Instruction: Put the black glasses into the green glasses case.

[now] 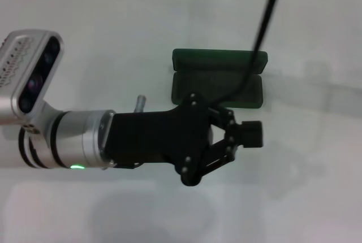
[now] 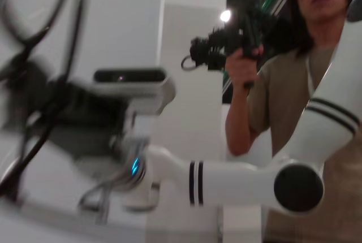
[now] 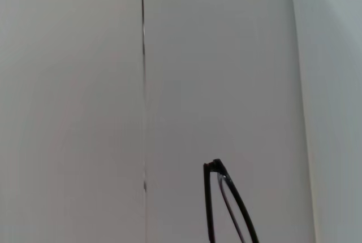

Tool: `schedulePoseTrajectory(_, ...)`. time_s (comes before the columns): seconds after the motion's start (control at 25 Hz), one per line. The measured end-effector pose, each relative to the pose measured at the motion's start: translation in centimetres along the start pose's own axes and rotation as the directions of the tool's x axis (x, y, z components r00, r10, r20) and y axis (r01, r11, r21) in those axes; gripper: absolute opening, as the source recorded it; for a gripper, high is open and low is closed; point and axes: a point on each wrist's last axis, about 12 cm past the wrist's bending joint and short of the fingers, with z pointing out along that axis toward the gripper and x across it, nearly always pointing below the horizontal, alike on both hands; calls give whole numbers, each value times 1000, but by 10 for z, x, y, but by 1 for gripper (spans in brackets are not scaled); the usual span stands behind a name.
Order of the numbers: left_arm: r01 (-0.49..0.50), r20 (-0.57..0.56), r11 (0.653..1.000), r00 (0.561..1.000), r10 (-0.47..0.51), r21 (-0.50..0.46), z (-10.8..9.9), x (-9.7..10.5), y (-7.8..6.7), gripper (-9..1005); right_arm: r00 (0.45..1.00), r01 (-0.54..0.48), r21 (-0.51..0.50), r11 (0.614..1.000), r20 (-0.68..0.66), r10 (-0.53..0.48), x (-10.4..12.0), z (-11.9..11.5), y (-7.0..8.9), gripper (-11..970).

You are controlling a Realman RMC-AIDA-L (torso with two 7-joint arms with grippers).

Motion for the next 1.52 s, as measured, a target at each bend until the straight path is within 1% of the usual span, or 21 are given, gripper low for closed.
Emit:
schedulePoseTrajectory(0.12, -10, 56, 1000, 998, 11, -15, 4, -4, 2, 41, 998, 17, 11, 1000, -68, -16, 15, 20, -3, 31)
schedulePoseTrajectory(0.28, -12, 140, 997, 990, 23, -81, 0, -11, 4, 41, 986, 26, -5, 1000, -165, -26, 35, 39, 2, 31)
schedulePoseTrajectory(0.44, 26, 218, 985, 976, 11, -168, -10, -12, 4, 41, 970, 21, -32, 999, -241, -28, 49, 48, 6, 31)
schedulePoseTrajectory(0.52, 46, 238, 979, 971, 2, -198, -14, -11, 4, 41, 964, 16, -43, 999, -263, -27, 52, 50, 8, 31)
schedulePoseTrajectory(0.84, 83, 235, 970, 972, -28, -230, -16, -7, 5, 42, 959, 7, -53, 999, -284, -22, 55, 52, 10, 32)
schedulePoseTrajectory(1.16, 93, 227, 964, 973, -36, -249, -18, -4, 5, 42, 957, 1, -68, 998, -289, -21, 55, 53, 12, 32)
schedulePoseTrajectory(1.52, 99, 227, 962, 973, -40, -256, -20, -3, 4, 42, 957, -2, -60, 998, -289, -16, 56, 51, 12, 32)
